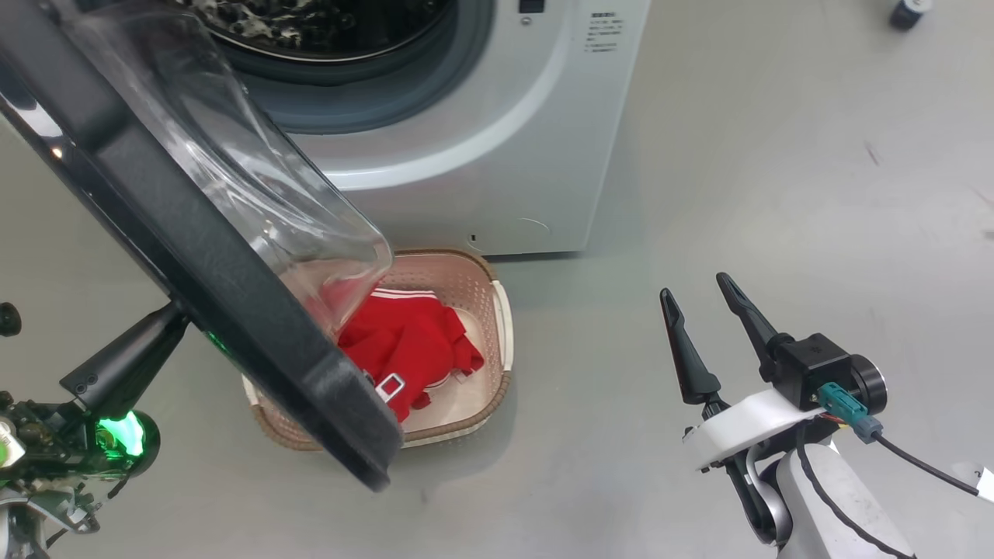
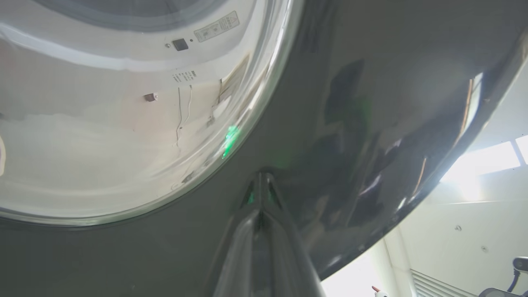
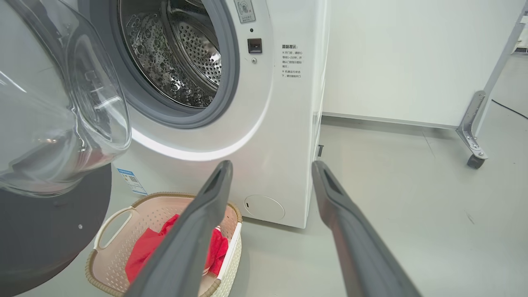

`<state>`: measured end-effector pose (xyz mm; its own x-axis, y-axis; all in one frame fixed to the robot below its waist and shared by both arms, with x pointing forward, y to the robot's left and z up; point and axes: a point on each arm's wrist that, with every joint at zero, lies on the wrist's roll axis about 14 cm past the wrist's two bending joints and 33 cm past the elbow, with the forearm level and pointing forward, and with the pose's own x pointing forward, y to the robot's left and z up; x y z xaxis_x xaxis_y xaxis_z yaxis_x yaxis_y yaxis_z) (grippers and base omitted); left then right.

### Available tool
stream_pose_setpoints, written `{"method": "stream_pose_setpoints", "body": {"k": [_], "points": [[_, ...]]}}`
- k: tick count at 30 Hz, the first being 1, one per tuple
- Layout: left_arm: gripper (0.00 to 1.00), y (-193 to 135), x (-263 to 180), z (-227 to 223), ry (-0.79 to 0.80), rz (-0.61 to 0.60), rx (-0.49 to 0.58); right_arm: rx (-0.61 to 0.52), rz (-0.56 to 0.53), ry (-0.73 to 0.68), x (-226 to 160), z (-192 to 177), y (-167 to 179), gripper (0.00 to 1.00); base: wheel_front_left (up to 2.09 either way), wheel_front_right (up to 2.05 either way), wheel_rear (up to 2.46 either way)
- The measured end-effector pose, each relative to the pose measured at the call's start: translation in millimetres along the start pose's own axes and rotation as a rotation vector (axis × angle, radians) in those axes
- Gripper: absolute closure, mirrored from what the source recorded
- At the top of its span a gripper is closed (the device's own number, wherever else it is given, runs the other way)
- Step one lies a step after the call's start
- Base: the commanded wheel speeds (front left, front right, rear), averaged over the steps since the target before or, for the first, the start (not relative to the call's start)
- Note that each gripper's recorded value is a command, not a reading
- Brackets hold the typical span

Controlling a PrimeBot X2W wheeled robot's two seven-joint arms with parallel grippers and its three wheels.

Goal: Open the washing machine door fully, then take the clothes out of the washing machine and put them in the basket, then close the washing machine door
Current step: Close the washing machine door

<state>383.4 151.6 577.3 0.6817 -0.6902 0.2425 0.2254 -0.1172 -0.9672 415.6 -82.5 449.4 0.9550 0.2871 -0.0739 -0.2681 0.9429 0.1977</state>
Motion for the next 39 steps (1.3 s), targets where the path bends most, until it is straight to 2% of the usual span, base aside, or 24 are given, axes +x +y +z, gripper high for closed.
{"method": "stream_pose_setpoints", "body": {"k": [20, 39], "points": [[1.0, 20.0, 75.4, -22.9, 0.222, -0.044, -0.092, -0.002, -0.146, -0.015, -21.1, 7.3, -46.2, 0.0, 0.0, 0.0, 0.0], [1.0, 39.8, 153.2, -16.7, 0.292, -0.076, -0.232, 0.014, -0.199, -0.019, -14.8, 7.7, -66.3, 0.0, 0.0, 0.0, 0.0]]}}
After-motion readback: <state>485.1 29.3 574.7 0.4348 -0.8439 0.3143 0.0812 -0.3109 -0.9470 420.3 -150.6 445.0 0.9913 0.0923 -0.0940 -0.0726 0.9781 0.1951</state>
